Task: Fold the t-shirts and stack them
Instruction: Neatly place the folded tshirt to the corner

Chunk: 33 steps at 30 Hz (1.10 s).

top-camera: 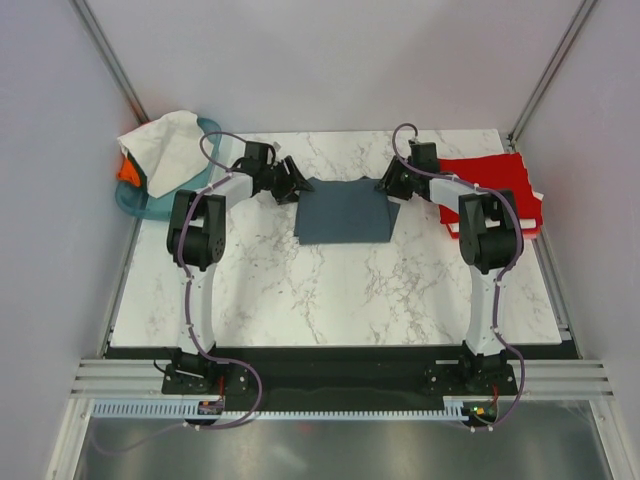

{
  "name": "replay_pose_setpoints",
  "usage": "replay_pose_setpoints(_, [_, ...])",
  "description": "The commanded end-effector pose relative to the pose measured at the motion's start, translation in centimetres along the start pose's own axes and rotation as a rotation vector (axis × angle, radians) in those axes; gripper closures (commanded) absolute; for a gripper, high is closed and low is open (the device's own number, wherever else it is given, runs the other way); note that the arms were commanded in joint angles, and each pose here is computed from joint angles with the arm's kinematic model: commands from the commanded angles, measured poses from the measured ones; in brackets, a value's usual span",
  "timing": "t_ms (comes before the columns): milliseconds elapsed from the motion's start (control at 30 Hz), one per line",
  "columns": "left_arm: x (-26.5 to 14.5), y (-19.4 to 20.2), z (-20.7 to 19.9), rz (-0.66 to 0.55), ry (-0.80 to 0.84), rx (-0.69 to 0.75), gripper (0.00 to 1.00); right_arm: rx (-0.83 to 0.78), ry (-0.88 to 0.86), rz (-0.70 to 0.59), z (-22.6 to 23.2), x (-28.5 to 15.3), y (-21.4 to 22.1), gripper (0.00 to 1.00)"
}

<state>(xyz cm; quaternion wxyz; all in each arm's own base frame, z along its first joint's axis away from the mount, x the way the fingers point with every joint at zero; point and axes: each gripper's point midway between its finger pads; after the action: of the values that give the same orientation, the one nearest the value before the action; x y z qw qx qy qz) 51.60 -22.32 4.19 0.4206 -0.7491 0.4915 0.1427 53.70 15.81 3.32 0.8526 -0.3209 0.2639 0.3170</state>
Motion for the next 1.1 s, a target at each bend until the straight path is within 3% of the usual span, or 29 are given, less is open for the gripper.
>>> replay_pose_setpoints(0, [1.0,0.2,0.5,-0.005,-0.026,0.040,0.36,0.016,-0.017,0.050,-0.3,1.3,1.2,0.48])
replay_pose_setpoints(267, [0.8,0.3,1.4,-0.012,-0.144,0.043,0.44,0.026,-0.020,0.058,-0.5,1.5,1.5,0.57])
replay_pose_setpoints(367, [0.2,0.0,1.6,-0.026,-0.179,0.042,0.41,0.024,-0.016,0.049,-0.5,1.5,1.4,0.56])
replay_pose_setpoints(500, [-0.5,-0.9,1.6,-0.061,-0.214,0.053,0.30,0.012,-0.008,0.019,-0.3,1.0,0.6,0.47])
replay_pose_setpoints(733, [-1.1,-1.7,1.5,-0.076,-0.228,0.068,0.29,-0.007,-0.029,0.002,0.5,0.8,0.0,0.40])
replay_pose_setpoints(833, [-2.0,-2.1,0.9,-0.093,-0.230,0.077,0.24,0.007,-0.094,-0.008,1.2,0.3,-0.2,0.38])
replay_pose_setpoints(900, [-2.6,-2.2,0.9,-0.102,-0.246,0.088,0.15,0.029,-0.155,0.007,1.8,-0.1,0.0,0.27])
replay_pose_setpoints(1067, [-2.1,-1.7,1.1,-0.086,-0.231,0.087,0.17,0.031,-0.146,0.011,1.3,0.2,0.2,0.31])
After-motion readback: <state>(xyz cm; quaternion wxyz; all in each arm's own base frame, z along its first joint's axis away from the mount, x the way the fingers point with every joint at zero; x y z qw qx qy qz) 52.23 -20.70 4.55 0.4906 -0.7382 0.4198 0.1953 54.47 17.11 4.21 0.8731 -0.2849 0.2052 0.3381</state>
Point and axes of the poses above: each gripper's point midway between its finger pads, its own x axis out along the fingers, its own z axis along the line the jaws close on, y = z × x, and after that the axes turned 15 degrees about x, right-handed
